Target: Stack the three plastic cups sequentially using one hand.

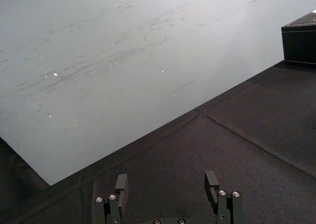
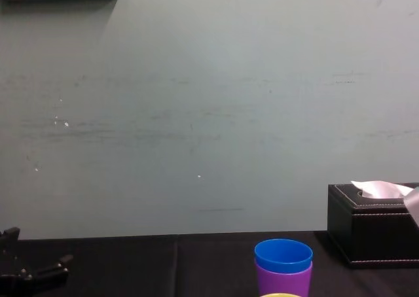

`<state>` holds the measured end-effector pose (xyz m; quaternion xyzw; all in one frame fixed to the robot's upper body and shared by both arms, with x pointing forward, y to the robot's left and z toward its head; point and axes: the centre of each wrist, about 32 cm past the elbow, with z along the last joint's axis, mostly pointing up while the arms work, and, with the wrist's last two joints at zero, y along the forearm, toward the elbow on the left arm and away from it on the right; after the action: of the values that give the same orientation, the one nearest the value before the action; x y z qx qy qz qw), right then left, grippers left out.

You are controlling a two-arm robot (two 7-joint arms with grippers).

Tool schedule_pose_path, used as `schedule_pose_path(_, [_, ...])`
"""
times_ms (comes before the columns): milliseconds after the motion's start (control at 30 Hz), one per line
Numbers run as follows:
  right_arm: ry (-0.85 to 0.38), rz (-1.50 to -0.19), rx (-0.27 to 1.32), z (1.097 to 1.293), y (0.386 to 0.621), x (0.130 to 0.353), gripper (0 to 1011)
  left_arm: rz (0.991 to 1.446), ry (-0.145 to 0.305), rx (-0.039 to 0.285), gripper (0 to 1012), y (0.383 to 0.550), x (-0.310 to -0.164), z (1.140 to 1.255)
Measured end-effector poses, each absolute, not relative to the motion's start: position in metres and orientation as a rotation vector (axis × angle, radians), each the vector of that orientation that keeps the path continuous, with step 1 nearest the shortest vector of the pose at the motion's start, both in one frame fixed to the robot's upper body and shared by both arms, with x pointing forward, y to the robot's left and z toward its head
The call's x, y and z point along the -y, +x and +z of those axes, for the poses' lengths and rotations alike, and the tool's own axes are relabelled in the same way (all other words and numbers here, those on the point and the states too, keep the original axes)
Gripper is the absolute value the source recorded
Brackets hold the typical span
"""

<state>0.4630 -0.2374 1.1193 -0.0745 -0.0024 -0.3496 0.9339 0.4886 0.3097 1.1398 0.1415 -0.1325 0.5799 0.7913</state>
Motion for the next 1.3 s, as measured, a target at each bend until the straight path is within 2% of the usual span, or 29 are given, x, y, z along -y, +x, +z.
schedule_pose_path(667, [-0.150,-0.717,0.015,1.1182,0.4674,0.2310,997,1.248,0.305,0.285,1011,0.4886,-0.3097,1.1398])
schedule_pose_path(867, [-0.149,-0.718,0.015,1.1183,0.4673,0.2312,908,1.248,0.304,0.285,1011,0.4886,-0.3097,1.1398])
schedule_pose_path(967, [-0.149,-0.718,0.015,1.1183,0.4673,0.2314,805,1.248,0.304,0.285,1011,0.4886,-0.3097,1.1398])
schedule_pose_path(1033, [-0.149,-0.718,0.015,1.1183,0.4673,0.2315,776,1.248,0.304,0.285,1011,0.4886,-0.3097,1.1398])
schedule_pose_path(1300, [-0.146,-0.715,0.031,1.1241,0.4653,0.2343,741,1.248,0.304,0.285,1011,0.4886,-0.3097,1.1398])
